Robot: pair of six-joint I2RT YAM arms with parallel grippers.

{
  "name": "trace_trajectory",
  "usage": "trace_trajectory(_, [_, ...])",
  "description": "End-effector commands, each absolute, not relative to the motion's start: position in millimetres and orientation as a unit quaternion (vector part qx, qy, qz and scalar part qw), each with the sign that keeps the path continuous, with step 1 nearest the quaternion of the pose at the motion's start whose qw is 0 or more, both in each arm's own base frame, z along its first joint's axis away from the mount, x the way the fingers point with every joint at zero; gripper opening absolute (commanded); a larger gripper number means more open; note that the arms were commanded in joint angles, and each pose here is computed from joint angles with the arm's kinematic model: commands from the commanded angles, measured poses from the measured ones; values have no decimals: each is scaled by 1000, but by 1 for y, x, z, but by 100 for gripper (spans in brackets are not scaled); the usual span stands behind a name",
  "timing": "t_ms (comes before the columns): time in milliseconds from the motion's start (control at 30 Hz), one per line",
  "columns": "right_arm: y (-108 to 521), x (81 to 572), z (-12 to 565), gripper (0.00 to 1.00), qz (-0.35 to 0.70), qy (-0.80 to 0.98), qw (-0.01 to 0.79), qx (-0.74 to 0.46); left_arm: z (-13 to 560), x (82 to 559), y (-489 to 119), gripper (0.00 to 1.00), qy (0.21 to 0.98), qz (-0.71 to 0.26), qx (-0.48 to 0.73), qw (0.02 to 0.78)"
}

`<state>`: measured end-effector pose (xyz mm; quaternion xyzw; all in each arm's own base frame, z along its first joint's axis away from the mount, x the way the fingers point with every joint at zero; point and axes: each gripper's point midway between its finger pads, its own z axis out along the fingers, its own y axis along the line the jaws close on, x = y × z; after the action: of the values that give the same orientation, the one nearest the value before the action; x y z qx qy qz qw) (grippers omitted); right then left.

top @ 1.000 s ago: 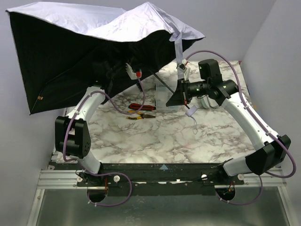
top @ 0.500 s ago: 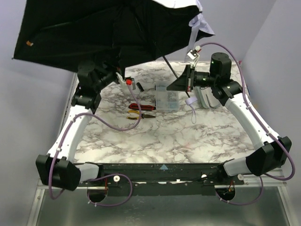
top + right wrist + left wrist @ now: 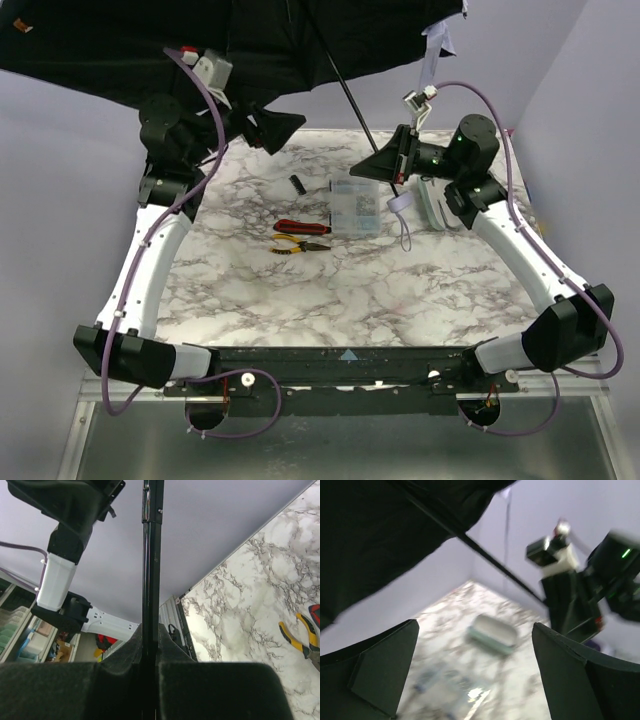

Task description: Open the umbrella

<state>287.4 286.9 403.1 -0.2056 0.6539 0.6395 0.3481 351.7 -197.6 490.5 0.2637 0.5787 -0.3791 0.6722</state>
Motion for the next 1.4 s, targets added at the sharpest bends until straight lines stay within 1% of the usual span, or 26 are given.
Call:
trace_trajectory(0, [286, 282, 424, 0, 648, 596, 405, -246, 518, 348, -216, 99, 580, -560, 102, 582])
trace_trajectory(67, [285, 284, 426, 0, 647, 589, 421, -239, 520, 357, -217, 98, 581, -568, 64, 580])
trace_trajectory(167, [285, 289, 427, 0, 646, 585, 435, -228, 523, 367, -226, 99, 582, -584, 42, 565])
trace_trajectory(400, [296, 279, 426, 0, 657, 570, 432, -239, 522, 405, -246, 99, 595, -591, -19, 544])
trace_trajectory(533, [298, 272, 424, 0, 658, 568, 428, -247, 525, 422, -253, 99, 589, -602, -38, 538])
trace_trajectory(667, [300, 267, 417, 0, 659, 572, 420, -249, 538, 425, -256, 98, 567, -618, -33, 544])
trace_trajectory(733, [302, 264, 414, 0, 660, 572, 416, -252, 542, 424, -258, 90, 557, -625, -22, 546])
trace_trajectory(900, [305, 251, 407, 0, 663, 565, 408, -273, 537, 439, -256, 56, 559, -624, -41, 545])
trace_trajectory(1000, [305, 249, 406, 0, 662, 564, 408, -279, 532, 445, -256, 31, 562, -623, -49, 542])
trace_trajectory(1033, [305, 248, 405, 0, 662, 563, 407, -281, 532, 445, -256, 19, 562, -623, -49, 542])
trace_trajectory(1100, [305, 248, 402, 0, 658, 564, 409, -284, 530, 444, -258, 3, 565, -624, -43, 537])
trace_trajectory(1133, [305, 248, 401, 4, 655, 566, 411, -286, 530, 442, -260, 0, 567, -624, -35, 536])
trace_trajectory(1200, [303, 250, 400, 37, 643, 569, 425, -287, 524, 438, -261, 0, 580, -621, -34, 526])
trace_trajectory(1233, [300, 255, 399, 58, 626, 574, 443, -288, 517, 440, -258, 0, 590, -618, -46, 518])
trace_trajectory(1267, [295, 260, 400, 72, 605, 584, 463, -281, 511, 439, -256, 0, 598, -614, -56, 512])
trace_trajectory(1300, [291, 270, 398, 79, 573, 595, 494, -273, 504, 438, -253, 0, 607, -608, -63, 507])
trace_trajectory(1367, [278, 284, 404, 84, 512, 600, 555, -263, 491, 434, -250, 0, 628, -598, -80, 491])
